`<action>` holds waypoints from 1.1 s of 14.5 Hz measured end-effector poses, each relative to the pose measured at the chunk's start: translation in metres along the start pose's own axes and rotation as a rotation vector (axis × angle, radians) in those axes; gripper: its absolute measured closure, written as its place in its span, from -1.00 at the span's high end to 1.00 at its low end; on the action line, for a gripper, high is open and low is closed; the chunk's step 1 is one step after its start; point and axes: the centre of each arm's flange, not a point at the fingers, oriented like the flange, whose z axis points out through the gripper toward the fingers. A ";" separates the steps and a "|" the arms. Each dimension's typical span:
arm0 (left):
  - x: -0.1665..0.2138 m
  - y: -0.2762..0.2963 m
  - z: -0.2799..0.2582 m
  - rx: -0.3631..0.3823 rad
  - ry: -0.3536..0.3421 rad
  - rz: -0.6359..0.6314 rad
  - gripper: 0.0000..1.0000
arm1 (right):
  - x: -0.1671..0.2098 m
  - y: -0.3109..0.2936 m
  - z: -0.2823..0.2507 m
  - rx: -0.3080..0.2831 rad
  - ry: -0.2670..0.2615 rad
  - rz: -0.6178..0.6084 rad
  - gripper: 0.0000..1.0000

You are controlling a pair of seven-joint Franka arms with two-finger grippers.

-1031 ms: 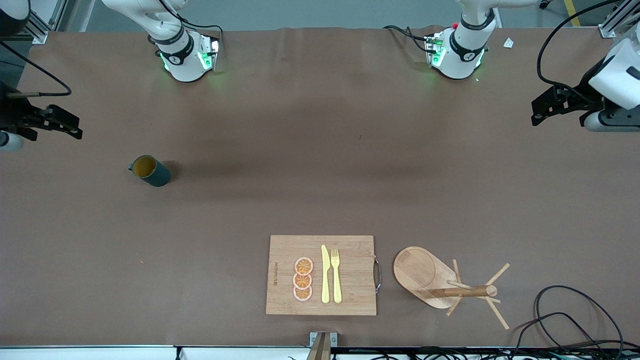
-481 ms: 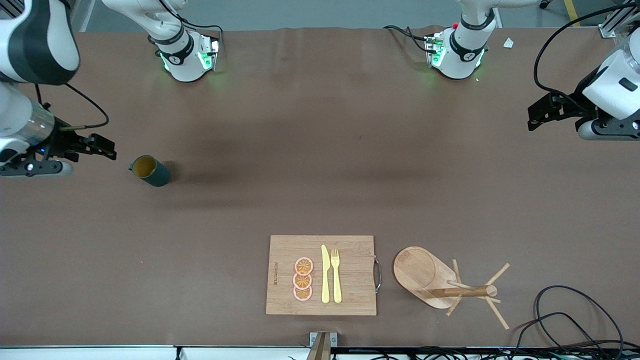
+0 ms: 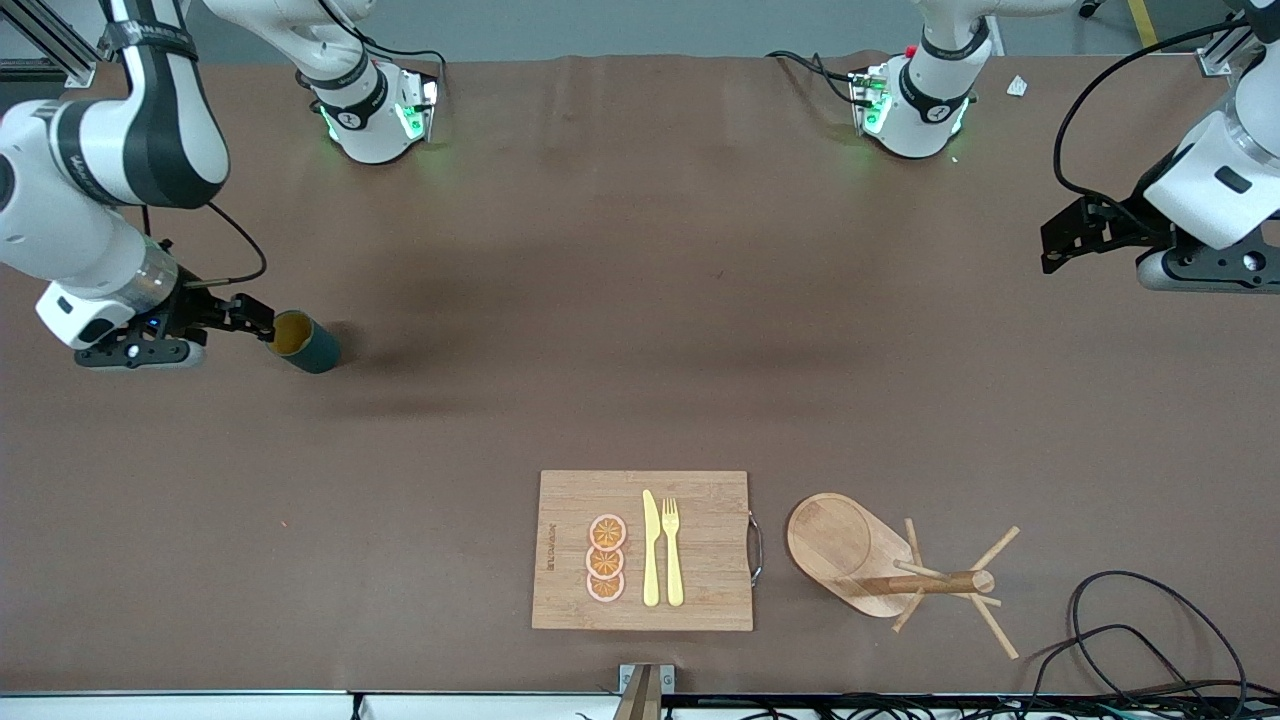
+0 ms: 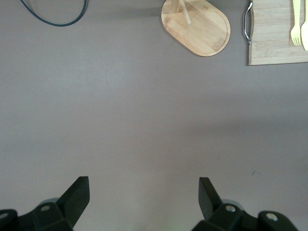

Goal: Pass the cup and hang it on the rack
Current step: 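Lower the right gripper over the mug rim and close on it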

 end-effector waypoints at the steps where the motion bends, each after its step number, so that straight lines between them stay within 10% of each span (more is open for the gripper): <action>1: 0.000 0.000 0.000 0.000 0.001 0.000 1.00 | -0.004 0.000 0.012 -0.001 0.016 0.000 1.00; 16: 0.001 -0.007 -0.002 0.000 0.004 -0.008 1.00 | -0.059 -0.004 0.107 -0.004 0.065 0.002 1.00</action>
